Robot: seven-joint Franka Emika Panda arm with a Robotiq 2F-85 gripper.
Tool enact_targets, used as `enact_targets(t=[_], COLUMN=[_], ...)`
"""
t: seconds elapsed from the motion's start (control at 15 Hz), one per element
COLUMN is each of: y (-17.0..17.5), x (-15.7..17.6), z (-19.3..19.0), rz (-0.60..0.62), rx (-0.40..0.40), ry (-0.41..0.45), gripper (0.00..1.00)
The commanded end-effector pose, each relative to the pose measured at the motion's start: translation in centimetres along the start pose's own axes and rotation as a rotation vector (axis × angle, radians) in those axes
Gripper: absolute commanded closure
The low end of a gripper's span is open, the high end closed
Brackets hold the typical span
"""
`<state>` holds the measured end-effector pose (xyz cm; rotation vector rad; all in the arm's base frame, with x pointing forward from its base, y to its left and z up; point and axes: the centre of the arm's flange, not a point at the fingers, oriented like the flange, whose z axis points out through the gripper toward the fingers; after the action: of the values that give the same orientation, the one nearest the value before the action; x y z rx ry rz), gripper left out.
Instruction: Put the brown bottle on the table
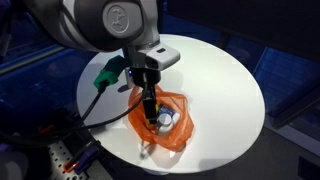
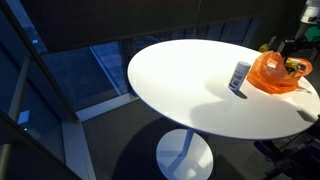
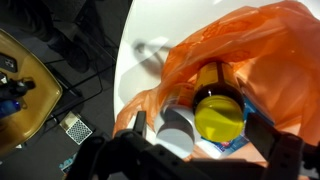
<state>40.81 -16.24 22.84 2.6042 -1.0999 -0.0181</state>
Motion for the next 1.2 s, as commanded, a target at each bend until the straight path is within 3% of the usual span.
enact_targets(t=[0.0, 0.2, 0.53, 0.6, 0.8, 1.13], y=[-0.4, -0.9, -1.4, -1.4, -1.3, -1.7], x=[-0.7, -0.9, -0.8, -0.7, -0.5, 0.1], z=[0.8, 1.1, 0.5, 0.0, -2.3, -7.5], rz=[0.014, 0.016, 0.024, 0.025, 0.019, 0.023], rx=[-0.005, -0.013, -0.009, -0.001, 0.027, 0.075], ry=[0.032, 0.049, 0.075, 0.082, 0.097, 0.168], gripper=[0.00, 0.07, 0.37, 0.52, 0.77, 0.79])
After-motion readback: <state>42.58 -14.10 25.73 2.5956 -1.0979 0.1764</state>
